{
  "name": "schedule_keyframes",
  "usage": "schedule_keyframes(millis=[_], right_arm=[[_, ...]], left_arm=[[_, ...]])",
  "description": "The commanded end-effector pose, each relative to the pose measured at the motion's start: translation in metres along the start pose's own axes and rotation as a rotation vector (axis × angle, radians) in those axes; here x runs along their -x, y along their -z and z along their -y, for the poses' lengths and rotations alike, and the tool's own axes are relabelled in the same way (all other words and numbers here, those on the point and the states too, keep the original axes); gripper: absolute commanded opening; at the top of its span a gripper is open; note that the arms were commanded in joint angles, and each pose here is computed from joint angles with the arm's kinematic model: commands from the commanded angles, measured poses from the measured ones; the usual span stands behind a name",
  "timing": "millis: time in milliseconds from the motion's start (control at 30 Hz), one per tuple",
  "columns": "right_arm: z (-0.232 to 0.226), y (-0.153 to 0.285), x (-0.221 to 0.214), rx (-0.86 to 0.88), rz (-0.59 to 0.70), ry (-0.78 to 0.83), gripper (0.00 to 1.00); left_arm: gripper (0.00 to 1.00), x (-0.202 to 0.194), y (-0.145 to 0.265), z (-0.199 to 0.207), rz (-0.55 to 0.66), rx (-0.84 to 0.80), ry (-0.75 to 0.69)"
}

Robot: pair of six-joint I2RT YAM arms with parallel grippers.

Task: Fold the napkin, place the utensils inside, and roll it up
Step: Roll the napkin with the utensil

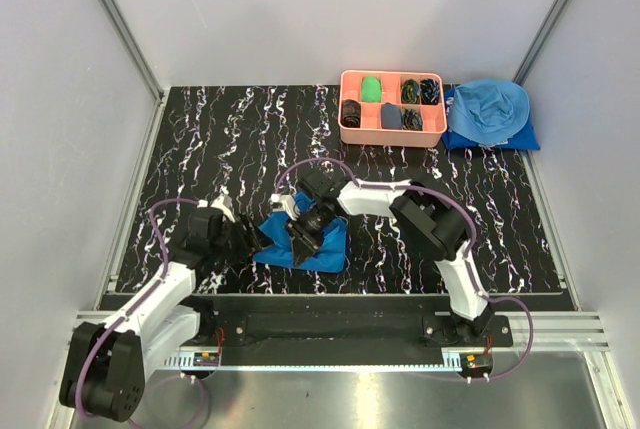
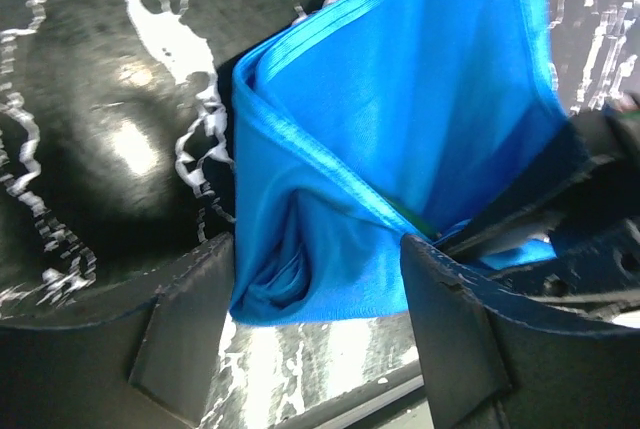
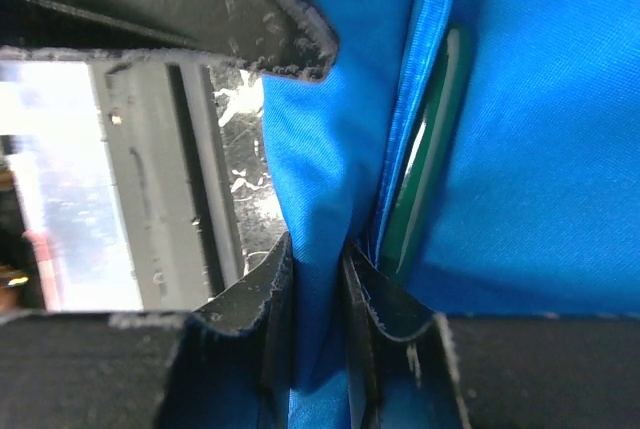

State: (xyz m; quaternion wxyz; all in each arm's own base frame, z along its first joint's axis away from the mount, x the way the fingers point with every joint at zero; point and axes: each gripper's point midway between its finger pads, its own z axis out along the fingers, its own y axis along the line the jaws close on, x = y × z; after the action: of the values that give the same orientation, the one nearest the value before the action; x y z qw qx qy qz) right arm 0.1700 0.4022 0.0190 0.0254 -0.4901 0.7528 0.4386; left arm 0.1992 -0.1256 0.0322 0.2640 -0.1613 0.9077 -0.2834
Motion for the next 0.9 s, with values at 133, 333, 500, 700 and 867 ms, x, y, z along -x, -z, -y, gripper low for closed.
schedule_keyframes(millis=[133,333,500,700,867], right_arm=[[0.009,-0.006,-0.032,0.127,-0.117,-0.207,0.27],[0.019,-0.007,-0.030,0.149,-0.111,-0.243,0.27],[0.025,0.002,-0.017,0.127,-0.080,-0.240,0.30],[0.017,0.035,0.021,-0.021,-0.001,-0.131,0.53],[-0.006,0.075,0.060,-0.216,0.136,0.050,0.66]], left_arm=[[0.56,-0.012,-0.008,0.004,-0.032,-0.073,0.007],[0.34,-0.018,-0.010,0.000,-0.065,-0.065,0.010],[0.06,-0.021,-0.010,0.003,-0.089,-0.080,0.013],[0.00,-0.026,-0.011,-0.001,-0.141,-0.035,0.041],[0.00,-0.023,-0.012,0.002,-0.184,-0.008,0.045]])
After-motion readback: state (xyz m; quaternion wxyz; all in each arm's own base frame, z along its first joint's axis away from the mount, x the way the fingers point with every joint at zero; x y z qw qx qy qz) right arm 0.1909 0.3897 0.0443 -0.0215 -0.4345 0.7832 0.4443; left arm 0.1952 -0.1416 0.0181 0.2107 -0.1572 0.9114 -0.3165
